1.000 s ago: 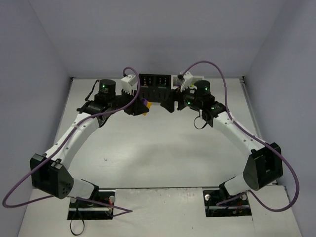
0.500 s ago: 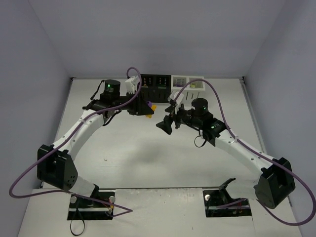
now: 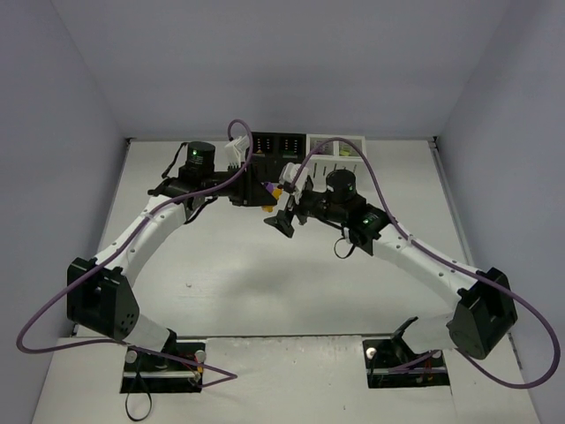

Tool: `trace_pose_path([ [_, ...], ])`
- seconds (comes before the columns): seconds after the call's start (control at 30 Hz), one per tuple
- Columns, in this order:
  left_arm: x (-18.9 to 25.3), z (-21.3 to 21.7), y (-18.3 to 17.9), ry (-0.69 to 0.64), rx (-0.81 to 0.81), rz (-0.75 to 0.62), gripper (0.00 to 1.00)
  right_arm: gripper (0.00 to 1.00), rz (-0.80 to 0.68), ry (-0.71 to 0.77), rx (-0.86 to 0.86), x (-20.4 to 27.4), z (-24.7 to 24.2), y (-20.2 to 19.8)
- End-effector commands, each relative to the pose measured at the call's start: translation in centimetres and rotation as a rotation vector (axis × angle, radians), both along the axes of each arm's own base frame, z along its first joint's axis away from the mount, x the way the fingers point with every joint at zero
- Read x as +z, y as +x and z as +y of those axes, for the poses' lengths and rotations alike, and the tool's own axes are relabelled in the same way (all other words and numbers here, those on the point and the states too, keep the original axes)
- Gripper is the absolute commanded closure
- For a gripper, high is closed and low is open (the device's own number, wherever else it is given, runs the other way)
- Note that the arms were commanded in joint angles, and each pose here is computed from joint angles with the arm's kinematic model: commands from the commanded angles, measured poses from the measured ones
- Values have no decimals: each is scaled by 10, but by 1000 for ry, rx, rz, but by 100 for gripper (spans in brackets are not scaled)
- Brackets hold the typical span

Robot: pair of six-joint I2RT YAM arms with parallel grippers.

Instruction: Sort the legos into containers by color

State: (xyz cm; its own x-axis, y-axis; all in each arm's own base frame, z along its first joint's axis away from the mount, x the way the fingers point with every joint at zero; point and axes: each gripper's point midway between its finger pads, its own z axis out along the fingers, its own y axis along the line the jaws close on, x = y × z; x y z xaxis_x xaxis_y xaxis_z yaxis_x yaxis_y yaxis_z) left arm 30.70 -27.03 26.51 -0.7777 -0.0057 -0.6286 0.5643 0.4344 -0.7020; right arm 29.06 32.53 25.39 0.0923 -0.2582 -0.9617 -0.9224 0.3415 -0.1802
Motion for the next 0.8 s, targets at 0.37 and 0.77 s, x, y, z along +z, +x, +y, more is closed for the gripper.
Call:
trace_pose_path([
  [0.37,40,-7,2,-72,-40,-112,98,24,-168,48,-24,40,19,23],
  [0.77,40,-7,2,-68,-41,-113,91,80,-184,65,-58,43,17,29],
])
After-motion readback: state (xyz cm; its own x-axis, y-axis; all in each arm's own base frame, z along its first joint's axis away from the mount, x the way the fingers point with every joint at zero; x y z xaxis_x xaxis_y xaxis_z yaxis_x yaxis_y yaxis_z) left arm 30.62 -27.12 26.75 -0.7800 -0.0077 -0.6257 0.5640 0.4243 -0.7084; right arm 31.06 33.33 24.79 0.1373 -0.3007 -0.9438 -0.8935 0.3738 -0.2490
